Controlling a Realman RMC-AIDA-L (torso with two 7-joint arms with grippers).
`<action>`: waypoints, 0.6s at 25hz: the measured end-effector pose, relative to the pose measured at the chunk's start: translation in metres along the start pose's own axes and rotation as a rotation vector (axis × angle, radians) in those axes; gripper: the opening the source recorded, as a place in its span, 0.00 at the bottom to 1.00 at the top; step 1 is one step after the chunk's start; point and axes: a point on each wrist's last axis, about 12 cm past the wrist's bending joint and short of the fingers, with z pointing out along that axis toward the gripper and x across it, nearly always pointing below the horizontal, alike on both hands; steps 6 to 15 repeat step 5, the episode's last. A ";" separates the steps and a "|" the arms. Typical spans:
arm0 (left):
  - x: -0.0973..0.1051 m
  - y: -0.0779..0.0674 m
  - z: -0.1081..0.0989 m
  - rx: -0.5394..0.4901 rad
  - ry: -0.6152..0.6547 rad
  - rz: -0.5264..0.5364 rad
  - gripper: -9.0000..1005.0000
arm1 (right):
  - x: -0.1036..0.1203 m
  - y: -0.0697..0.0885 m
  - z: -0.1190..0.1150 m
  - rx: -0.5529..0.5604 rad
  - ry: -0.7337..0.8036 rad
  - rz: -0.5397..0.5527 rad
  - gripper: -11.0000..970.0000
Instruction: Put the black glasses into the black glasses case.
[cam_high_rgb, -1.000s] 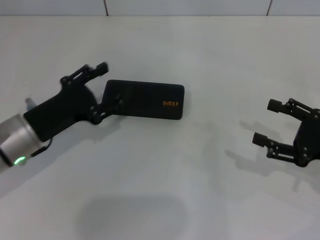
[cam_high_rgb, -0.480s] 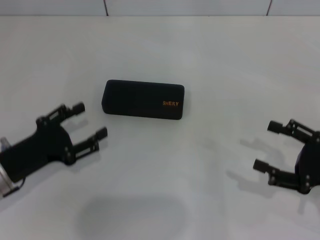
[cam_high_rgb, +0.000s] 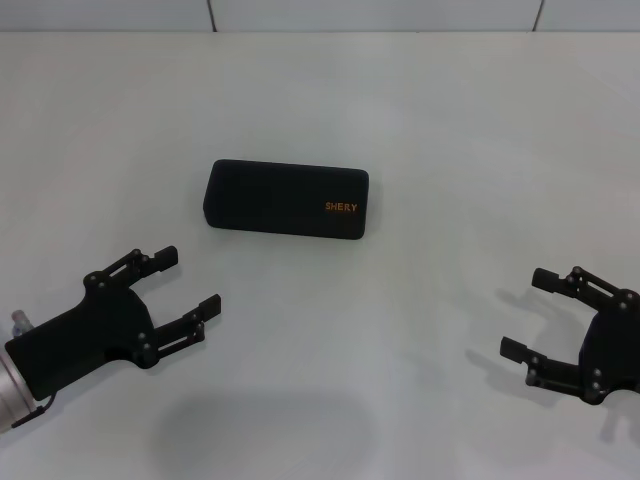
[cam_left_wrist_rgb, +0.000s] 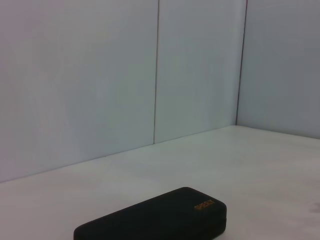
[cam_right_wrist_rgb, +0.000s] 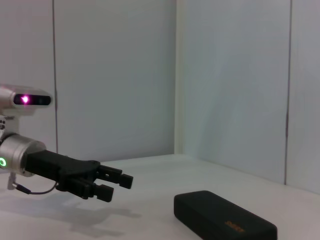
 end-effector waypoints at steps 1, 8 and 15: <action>0.000 0.000 0.000 0.000 0.000 -0.001 0.81 | 0.000 0.000 0.000 0.004 0.003 0.001 0.88; 0.000 0.000 0.000 0.000 0.000 -0.001 0.81 | 0.000 -0.001 0.002 0.009 0.005 0.003 0.88; 0.000 0.000 0.000 0.000 0.000 -0.001 0.81 | 0.000 -0.001 0.002 0.009 0.005 0.003 0.88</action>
